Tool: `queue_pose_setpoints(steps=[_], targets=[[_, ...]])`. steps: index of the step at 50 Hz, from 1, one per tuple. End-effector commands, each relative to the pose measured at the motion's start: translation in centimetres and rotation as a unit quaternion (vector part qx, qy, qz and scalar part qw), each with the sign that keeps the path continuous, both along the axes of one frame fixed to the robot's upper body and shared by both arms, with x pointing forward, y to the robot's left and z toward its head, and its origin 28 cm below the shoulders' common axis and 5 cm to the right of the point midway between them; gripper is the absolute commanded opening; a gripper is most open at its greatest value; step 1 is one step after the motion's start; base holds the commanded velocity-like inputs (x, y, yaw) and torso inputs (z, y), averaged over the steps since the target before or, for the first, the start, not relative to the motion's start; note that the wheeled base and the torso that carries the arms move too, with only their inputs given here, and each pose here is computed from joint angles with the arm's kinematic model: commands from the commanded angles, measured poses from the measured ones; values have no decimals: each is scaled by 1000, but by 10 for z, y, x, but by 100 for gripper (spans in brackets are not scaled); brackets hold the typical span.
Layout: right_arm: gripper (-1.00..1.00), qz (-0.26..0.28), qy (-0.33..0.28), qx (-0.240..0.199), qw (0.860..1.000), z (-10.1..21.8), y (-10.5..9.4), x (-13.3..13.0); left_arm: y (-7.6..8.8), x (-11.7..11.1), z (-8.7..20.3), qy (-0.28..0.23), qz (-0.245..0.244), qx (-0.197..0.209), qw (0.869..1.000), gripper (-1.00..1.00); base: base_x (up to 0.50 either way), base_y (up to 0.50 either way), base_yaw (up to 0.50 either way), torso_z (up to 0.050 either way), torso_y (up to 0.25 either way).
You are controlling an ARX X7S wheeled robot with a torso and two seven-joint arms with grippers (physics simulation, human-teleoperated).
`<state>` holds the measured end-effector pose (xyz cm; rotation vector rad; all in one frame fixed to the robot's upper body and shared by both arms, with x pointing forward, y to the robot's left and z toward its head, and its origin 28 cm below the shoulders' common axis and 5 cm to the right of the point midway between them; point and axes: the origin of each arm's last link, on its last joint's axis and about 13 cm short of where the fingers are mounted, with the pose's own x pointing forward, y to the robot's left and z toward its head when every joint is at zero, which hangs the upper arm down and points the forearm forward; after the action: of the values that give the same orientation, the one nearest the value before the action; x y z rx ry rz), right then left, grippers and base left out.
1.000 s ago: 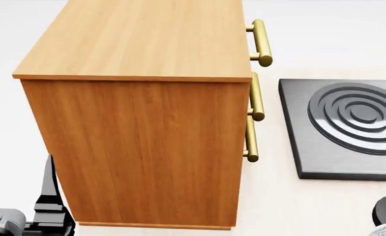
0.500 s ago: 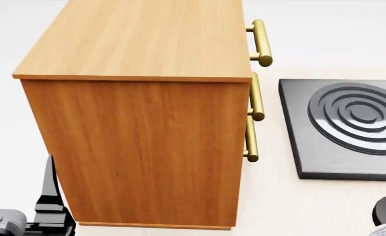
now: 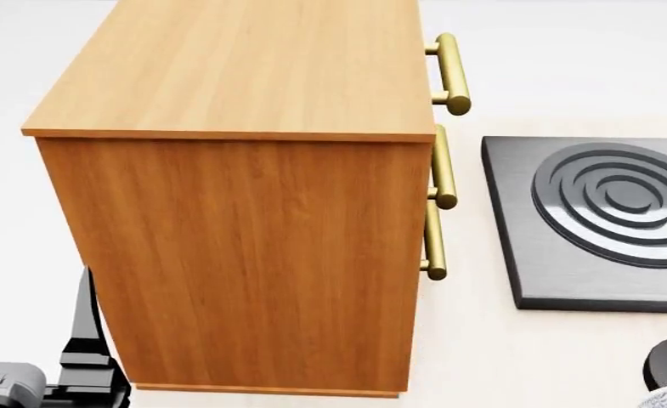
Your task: Put the bowl on the top of the cabinet.
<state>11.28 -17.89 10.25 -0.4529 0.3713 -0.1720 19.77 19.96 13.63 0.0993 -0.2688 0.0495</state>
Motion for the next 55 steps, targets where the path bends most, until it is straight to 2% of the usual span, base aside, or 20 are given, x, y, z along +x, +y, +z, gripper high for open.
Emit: queue_pose_setpoints(steps=[1, 55], targets=[[100, -3, 2, -1, 1000, -3, -1, 2, 0, 1, -1, 1, 1, 0, 1000, 100, 0, 0, 0, 0, 0], [100, -7, 3, 1, 1000, -9, -3, 7, 1, 0, -3, 3, 4, -3, 1000, 100, 0, 0, 0, 0, 0]])
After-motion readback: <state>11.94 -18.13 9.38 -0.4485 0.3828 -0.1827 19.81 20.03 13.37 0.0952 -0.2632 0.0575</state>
